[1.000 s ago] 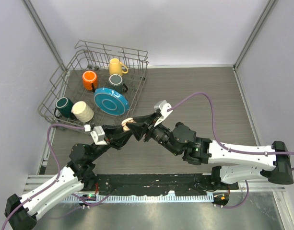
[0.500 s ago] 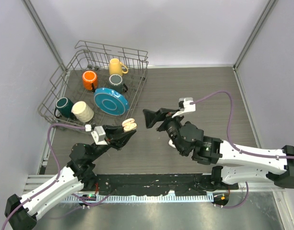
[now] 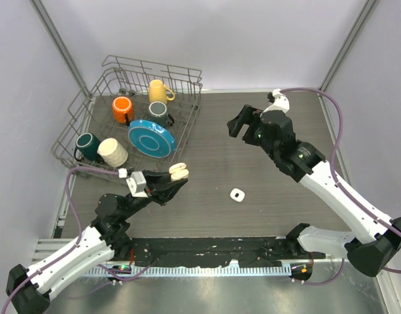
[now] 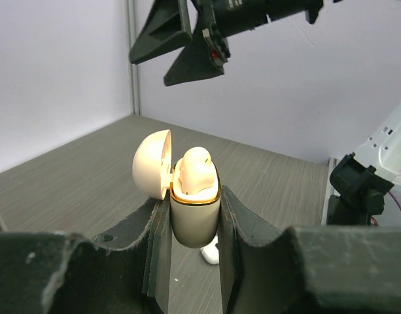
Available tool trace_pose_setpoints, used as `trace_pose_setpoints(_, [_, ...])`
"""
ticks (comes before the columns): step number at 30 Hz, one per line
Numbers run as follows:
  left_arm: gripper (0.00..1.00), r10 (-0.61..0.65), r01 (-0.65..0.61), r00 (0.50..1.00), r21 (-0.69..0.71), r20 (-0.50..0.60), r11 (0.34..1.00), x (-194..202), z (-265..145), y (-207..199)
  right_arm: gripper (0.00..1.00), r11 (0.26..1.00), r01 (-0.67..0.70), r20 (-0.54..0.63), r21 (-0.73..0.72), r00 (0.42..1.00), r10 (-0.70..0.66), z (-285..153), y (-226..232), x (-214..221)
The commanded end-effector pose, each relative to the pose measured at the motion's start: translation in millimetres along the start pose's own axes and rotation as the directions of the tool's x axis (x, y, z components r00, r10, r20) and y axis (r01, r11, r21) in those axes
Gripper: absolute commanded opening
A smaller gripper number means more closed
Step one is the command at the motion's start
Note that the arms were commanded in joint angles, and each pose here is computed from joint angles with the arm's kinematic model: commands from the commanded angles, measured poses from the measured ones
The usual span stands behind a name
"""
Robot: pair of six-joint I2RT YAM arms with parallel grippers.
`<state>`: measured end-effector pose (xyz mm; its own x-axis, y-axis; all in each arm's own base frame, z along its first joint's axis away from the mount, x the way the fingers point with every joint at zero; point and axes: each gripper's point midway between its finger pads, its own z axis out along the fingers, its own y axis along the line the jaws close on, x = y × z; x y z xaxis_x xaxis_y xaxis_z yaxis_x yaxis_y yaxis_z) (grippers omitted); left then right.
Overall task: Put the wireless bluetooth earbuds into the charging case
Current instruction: Close the charging case.
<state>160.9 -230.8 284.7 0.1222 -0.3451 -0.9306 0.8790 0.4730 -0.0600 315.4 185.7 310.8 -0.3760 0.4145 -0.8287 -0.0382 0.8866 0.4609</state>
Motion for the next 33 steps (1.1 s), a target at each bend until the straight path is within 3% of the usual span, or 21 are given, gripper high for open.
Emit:
trace_pose_setpoints(1, [0.0, -0.005, 0.002, 0.999, 0.066, 0.046, 0.998, -22, 9, -12, 0.91, 0.954, -0.069, -0.194, -0.292, 0.981, 0.011, -19, 48, 16])
trace_pose_setpoints(3, [0.0, -0.011, 0.008, 0.999, 0.1, 0.035, 0.995, -19, 10, -18, 0.91, 0.925, -0.108, -0.233, -0.364, 0.972, 0.022, -21, 63, 21])
trace_pose_setpoints(15, [0.0, -0.027, 0.037, 0.999, 0.257, -0.041, 0.966, -9, 28, -40, 0.9, 0.863, -0.183, -0.386, -0.472, 0.922, -0.015, -29, 83, 56])
trace_pose_setpoints(33, [0.0, -0.033, 0.056, 0.997, 0.313, -0.076, 0.948, -3, 46, -46, 0.9, 0.859, -0.1, -0.455, -0.502, 0.875, -0.164, -40, 105, 103])
